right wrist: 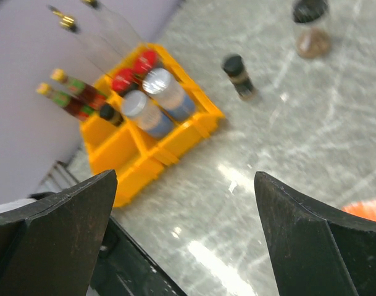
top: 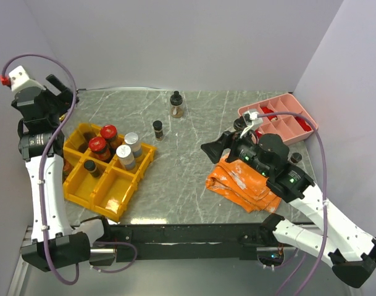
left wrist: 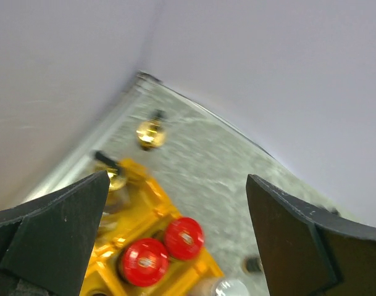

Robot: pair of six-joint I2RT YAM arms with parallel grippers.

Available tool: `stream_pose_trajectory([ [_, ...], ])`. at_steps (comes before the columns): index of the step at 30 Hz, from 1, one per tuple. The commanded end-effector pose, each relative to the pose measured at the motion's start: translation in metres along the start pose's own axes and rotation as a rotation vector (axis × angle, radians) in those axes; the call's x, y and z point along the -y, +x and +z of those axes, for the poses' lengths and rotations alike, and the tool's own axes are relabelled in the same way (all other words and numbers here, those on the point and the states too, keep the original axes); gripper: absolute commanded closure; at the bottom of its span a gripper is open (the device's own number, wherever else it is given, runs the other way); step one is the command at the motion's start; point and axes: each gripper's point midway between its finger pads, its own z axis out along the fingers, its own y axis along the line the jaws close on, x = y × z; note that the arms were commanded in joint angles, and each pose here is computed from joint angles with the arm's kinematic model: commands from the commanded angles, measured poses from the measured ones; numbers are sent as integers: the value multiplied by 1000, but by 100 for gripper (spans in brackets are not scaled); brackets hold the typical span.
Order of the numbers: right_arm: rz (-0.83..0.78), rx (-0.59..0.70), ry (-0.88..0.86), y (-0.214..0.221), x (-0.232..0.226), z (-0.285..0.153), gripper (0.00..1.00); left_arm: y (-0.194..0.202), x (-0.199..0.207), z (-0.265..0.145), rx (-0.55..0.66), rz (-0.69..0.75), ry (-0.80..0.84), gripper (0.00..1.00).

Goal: Organize the condiment bottles
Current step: Pick up the bottle from the center of the board.

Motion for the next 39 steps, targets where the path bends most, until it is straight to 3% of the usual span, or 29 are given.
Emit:
stream_pose_trajectory([
  [1,-28,-6,74,3,16,0,0,9,58,-15,-72,35,246,1],
  [8,-51,-7,165,13,38,-8,0,52,157,-28,-189,145,400,8],
  [13,-57,-6,135,18,36,-14,0,125,199,-25,-359,262,447,12],
  [18,-62,17,110,18,33,-18,0,217,211,-19,-570,399,429,15],
  [24,-68,36,99,18,33,-18,0,300,208,-7,-696,551,341,25],
  [33,-73,48,90,18,33,-18,0,354,203,14,-771,608,294,31],
  [39,-80,56,86,18,33,-17,0,364,199,27,-750,640,252,29],
])
